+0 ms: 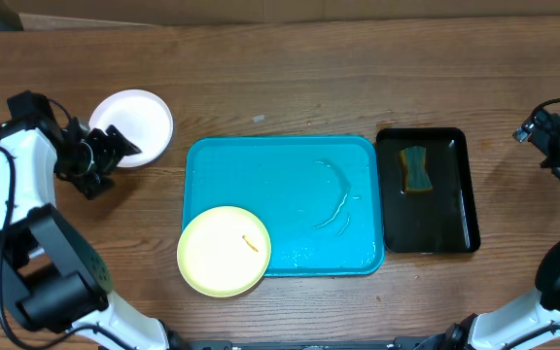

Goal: Clean dirty plates on tray and stack at the side
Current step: 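Stack the white plate onto the white plate on the table, release, then move the left gripper to the yellow plate and grasp its rim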

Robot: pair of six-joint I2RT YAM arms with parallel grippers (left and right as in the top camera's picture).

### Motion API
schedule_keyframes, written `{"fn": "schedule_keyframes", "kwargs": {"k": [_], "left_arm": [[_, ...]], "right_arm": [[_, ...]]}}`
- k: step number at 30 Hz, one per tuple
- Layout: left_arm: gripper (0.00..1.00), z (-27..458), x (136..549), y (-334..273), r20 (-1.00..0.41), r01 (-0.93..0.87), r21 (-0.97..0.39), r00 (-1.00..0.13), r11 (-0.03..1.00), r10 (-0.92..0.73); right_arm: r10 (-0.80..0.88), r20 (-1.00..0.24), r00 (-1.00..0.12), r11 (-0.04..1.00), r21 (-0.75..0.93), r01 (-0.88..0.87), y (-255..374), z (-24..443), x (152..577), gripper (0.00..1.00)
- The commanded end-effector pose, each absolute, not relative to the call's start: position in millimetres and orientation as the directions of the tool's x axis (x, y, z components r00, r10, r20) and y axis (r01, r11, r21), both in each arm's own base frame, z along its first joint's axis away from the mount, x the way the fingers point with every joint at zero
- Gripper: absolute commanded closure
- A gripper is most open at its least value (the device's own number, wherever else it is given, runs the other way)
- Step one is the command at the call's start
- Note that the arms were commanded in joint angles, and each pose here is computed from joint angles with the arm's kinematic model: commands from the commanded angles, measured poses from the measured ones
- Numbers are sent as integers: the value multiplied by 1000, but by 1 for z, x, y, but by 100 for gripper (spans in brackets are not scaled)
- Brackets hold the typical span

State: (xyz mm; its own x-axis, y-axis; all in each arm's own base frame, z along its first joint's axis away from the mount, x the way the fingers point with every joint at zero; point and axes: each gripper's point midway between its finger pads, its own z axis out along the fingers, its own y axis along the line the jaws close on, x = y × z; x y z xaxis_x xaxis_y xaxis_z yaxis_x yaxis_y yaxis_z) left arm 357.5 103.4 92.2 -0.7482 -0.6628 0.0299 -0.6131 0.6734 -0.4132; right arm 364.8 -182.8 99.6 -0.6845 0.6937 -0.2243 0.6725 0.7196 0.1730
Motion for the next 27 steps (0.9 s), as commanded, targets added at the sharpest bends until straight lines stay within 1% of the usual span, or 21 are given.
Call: {"fn": "schedule_keyframes", "kwargs": {"k": [1, 5, 13, 17, 20, 21, 23, 27], "left_arm": [[13, 149, 350, 69, -45, -440, -536, -837, 721, -545], [14, 173, 324, 44, -41, -398, -519, -872, 756, -487], [15, 203, 267, -15, -19, -282, -400, -949, 872, -315], [11, 211, 234, -45, 13, -212, -339, -975, 917, -221], [10, 215, 207, -65, 67, -212, -309, -977, 927, -201], [8, 216, 200, -71, 78, -209, -306, -978, 929, -194], [0, 218, 192, -81, 84, -201, -306, -979, 931, -184], [0, 218, 187, -88, 86, -165, -291, -985, 942, -146]], "right_arm": [[694, -250, -675, 718, 178, 673, -186, 108, 368, 0], [694, -250, -675, 718, 178, 673, -186, 108, 368, 0], [694, -250, -675, 718, 178, 673, -186, 108, 368, 0], [694, -250, -675, 718, 178, 673, -186, 108, 368, 0], [694, -250, -675, 718, 178, 673, -186, 108, 368, 0], [694, -250, -675, 718, 178, 673, -186, 108, 368, 0], [694, -250, -675, 718, 178, 673, -186, 108, 368, 0], [694, -250, -675, 718, 178, 673, -186, 108, 368, 0]]}}
